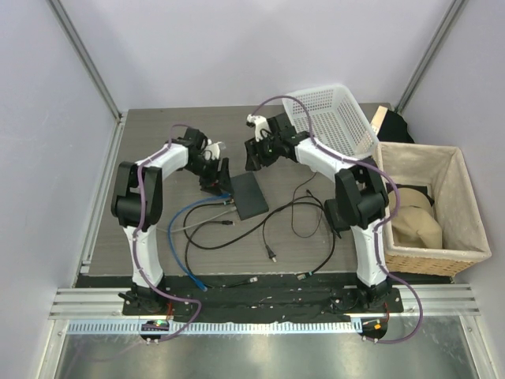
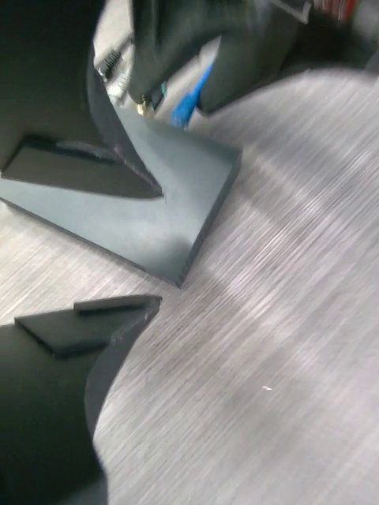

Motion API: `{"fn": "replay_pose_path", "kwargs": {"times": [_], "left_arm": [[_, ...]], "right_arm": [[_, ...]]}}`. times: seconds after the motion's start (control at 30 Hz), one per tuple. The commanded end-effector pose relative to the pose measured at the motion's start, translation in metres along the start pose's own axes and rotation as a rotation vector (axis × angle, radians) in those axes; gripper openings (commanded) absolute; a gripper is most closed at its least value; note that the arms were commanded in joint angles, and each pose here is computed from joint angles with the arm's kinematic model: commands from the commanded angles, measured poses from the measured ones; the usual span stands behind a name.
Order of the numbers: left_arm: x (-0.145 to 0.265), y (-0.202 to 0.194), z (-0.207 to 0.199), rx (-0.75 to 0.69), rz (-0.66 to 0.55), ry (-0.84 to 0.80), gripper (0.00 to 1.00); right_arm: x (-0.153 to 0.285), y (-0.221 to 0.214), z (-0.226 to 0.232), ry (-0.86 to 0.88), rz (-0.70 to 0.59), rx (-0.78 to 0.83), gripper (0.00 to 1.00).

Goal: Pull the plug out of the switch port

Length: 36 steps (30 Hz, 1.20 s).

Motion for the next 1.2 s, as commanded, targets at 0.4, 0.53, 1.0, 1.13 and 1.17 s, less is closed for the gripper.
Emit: {"fn": "replay_pose_path", "kwargs": {"times": [0.4, 0.53, 1.0, 1.13, 1.17], "left_arm": [[0.000, 0.007, 0.014, 0.088, -0.069, -0.094, 0.60], [-0.004, 0.004, 0.019, 0.099, -0.061, -0.097, 0.57], [-0.014, -0.010, 0.028, 0.114, -0.023, -0.121, 0.46], [-0.018, -0.009, 0.031, 0.123, -0.018, -0.126, 0.45], [-0.018, -0.008, 0.030, 0.123, -0.015, -0.128, 0.45]], "right_arm": [[0.002, -0.035, 0.044, 0.152, 0.091, 0.062, 0.18], [-0.008, -0.055, 0.038, 0.118, 0.151, 0.049, 0.09], [-0.014, -0.096, 0.036, 0.082, 0.257, 0.014, 0.01], [-0.015, -0.095, 0.036, 0.072, 0.251, 0.016, 0.01], [-0.015, -0.095, 0.036, 0.072, 0.252, 0.016, 0.01]]}}
Point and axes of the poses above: each gripper's point midway between its finger pads, its own x axis back along the fingers, its own z axis along the line the jaws close on, y = z × x, the point moved 10 cm from there along x, back along the fingers
